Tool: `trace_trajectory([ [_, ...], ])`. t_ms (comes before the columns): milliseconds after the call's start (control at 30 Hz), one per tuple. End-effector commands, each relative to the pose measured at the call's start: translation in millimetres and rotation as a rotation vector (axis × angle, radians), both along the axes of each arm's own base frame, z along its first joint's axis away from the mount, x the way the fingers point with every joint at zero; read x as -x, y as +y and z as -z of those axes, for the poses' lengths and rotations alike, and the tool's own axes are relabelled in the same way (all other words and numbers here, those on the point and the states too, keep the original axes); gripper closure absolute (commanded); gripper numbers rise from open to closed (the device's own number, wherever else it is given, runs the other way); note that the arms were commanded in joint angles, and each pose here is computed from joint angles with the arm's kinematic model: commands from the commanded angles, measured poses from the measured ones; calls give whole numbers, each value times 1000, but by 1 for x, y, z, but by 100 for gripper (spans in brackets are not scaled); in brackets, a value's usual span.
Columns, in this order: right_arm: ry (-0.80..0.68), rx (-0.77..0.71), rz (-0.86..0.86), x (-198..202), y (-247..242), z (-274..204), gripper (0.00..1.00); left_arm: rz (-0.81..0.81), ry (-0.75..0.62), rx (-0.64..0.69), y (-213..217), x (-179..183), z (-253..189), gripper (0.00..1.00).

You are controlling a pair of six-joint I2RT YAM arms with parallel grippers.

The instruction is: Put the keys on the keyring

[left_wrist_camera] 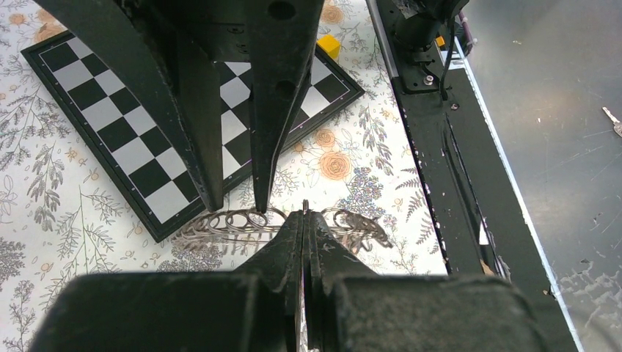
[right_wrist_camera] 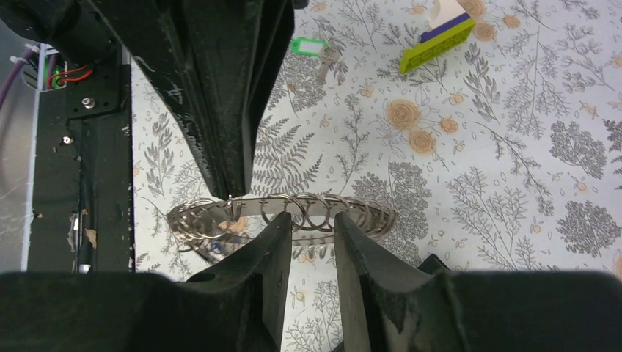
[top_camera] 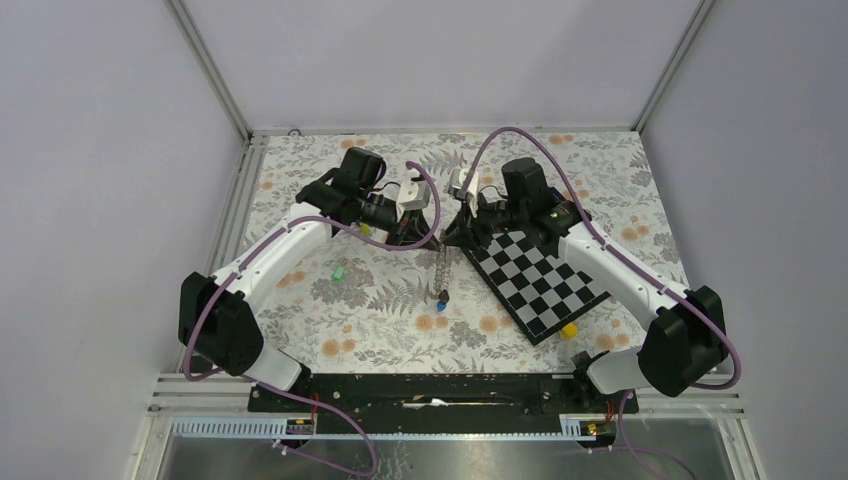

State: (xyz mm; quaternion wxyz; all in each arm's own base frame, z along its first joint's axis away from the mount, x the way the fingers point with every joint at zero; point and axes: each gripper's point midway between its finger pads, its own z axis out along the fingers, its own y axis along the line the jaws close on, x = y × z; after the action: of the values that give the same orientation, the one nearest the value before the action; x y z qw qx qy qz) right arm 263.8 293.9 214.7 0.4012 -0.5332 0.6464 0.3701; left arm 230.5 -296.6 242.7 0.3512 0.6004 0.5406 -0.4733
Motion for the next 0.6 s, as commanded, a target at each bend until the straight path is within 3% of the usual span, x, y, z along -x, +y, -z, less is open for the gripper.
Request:
trace_trajectory([
  [0, -63, 3, 25, -6, -1, -9, 65, 42, -93, 72, -3, 6, -24, 100],
  [267, -120, 22, 43, -6, -17, -20, 64, 32, -105, 68, -3, 3, -27, 100],
  [567, -58, -38, -112, 34, -16, -35, 60, 19, -86, 61, -6, -4, -29, 100],
])
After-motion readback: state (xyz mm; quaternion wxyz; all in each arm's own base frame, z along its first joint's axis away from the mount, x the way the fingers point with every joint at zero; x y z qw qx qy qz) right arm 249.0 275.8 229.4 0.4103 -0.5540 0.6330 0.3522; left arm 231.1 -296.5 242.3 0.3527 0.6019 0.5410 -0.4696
